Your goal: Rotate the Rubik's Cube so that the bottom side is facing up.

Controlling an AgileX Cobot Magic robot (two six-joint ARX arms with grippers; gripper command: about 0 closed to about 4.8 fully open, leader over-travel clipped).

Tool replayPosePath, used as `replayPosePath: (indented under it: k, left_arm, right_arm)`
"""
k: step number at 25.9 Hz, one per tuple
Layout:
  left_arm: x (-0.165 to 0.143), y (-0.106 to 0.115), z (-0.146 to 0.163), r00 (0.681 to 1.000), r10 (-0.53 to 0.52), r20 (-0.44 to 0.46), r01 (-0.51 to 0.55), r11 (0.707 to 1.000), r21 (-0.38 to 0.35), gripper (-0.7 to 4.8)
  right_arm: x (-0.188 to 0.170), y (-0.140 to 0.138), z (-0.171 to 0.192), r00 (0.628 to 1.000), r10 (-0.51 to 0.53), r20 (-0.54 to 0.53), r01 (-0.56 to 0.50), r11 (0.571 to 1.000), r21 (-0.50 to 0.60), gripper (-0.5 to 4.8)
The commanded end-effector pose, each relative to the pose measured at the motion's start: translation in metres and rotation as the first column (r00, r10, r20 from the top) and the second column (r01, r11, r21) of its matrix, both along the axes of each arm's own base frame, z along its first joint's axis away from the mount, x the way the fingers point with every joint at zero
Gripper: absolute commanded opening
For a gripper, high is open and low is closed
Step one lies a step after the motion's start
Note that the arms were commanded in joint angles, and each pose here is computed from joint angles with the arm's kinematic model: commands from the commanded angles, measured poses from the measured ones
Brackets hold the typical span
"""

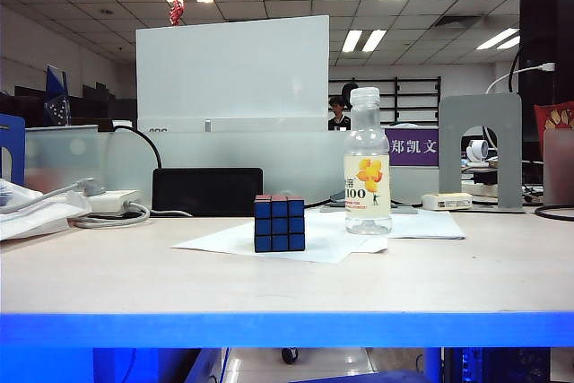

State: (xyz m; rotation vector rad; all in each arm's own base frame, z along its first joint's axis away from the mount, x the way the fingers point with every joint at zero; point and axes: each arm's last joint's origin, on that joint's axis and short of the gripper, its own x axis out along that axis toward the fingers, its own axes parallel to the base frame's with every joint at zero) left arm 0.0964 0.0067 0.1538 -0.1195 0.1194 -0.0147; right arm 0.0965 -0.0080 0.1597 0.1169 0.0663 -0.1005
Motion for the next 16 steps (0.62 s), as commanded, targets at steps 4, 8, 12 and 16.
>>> replayPosePath:
  k: [4,8,12,16]
  left_arm:
    - [0.0,-0.004,0.003,0.988,-0.152,0.029,0.153,0.988,-0.029,-0.06]
    - [0.0,-0.006,0.007,0.976,-0.205,0.074,0.208,0.978,-0.026,-0.05]
    - [0.0,-0.006,0.015,0.968,-0.201,0.151,0.21,0.977,-0.047,-0.01]
    - [-0.001,-0.006,0.022,0.959,-0.203,0.195,0.22,0.973,-0.068,0.62]
  right_arm:
    - [0.0,0.001,0.002,0.999,0.03,0.018,-0.031,0.999,0.044,-0.06]
    - [0.0,0.002,0.002,0.997,0.08,0.022,-0.081,0.995,0.064,-0.06]
    - [0.0,0.004,0.004,0.992,0.121,0.045,-0.125,0.986,0.11,-0.06]
    - [-0.001,0.004,0.012,0.987,0.125,0.099,-0.139,0.978,0.154,-0.06]
